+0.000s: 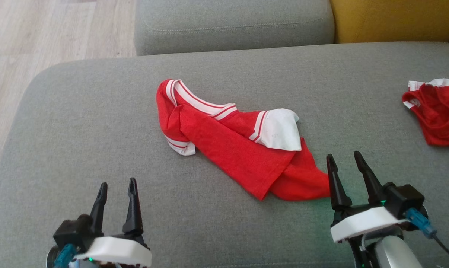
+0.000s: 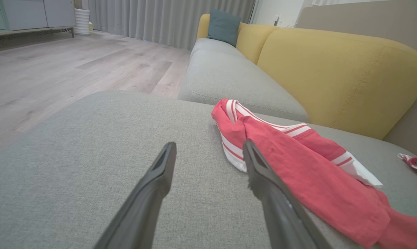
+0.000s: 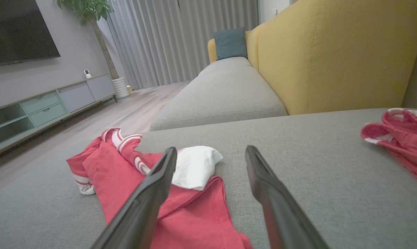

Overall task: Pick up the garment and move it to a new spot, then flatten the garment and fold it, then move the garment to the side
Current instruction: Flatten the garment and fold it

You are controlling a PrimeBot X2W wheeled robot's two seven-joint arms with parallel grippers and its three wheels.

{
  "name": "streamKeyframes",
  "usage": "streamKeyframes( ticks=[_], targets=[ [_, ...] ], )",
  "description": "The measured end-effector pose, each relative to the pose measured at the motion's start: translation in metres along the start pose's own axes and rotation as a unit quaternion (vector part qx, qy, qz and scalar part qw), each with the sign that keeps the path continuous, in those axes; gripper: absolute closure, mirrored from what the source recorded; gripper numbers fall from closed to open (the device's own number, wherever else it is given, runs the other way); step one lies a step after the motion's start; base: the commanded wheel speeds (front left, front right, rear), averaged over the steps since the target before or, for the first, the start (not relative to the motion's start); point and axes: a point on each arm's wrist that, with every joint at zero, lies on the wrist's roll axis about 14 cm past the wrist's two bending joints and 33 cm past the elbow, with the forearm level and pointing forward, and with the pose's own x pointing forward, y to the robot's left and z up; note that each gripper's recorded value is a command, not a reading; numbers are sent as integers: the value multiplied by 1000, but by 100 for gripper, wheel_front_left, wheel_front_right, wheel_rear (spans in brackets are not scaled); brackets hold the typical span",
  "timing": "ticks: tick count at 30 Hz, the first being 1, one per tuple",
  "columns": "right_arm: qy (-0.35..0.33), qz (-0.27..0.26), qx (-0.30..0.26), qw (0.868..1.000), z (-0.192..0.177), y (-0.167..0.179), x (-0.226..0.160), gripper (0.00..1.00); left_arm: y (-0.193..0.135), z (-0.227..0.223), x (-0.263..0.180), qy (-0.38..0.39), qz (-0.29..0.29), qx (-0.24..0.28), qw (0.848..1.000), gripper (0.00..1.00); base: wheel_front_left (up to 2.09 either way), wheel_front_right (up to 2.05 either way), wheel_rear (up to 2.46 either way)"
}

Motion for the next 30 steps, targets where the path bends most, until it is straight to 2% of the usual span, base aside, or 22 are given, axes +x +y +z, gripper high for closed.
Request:
streamKeyframes(
  ticks=[7,13,20,25,26,27,28,29,30],
  targets=[
    [11,18,-10,1000,-6,9,8,0,7,-4,-2,6,10,0,1000,0,0,0,0],
    [41,75,-31,996,-18,42,36,0,17,-7,-7,12,26,1,1000,0,0,0,0],
    [89,127,-68,986,-44,71,79,0,33,-7,-10,12,61,-2,998,0,0,0,0],
    [135,147,-86,976,-73,82,93,0,51,-11,-20,22,101,-4,995,0,0,0,0],
    [141,149,-86,975,-77,83,95,5,54,-12,-22,23,106,-5,994,0,0,0,0],
    [146,151,-88,974,-81,84,97,24,56,-12,-23,24,110,-5,994,0,0,0,0],
    [151,153,-89,973,-84,85,98,51,58,-13,-24,25,114,-4,993,0,0,0,0],
    [154,154,-91,972,-86,86,100,62,59,-13,-25,26,117,-3,993,0,0,0,0],
    [156,155,-92,971,-87,86,101,84,60,-13,-26,26,120,-3,992,0,0,0,0]
  ],
)
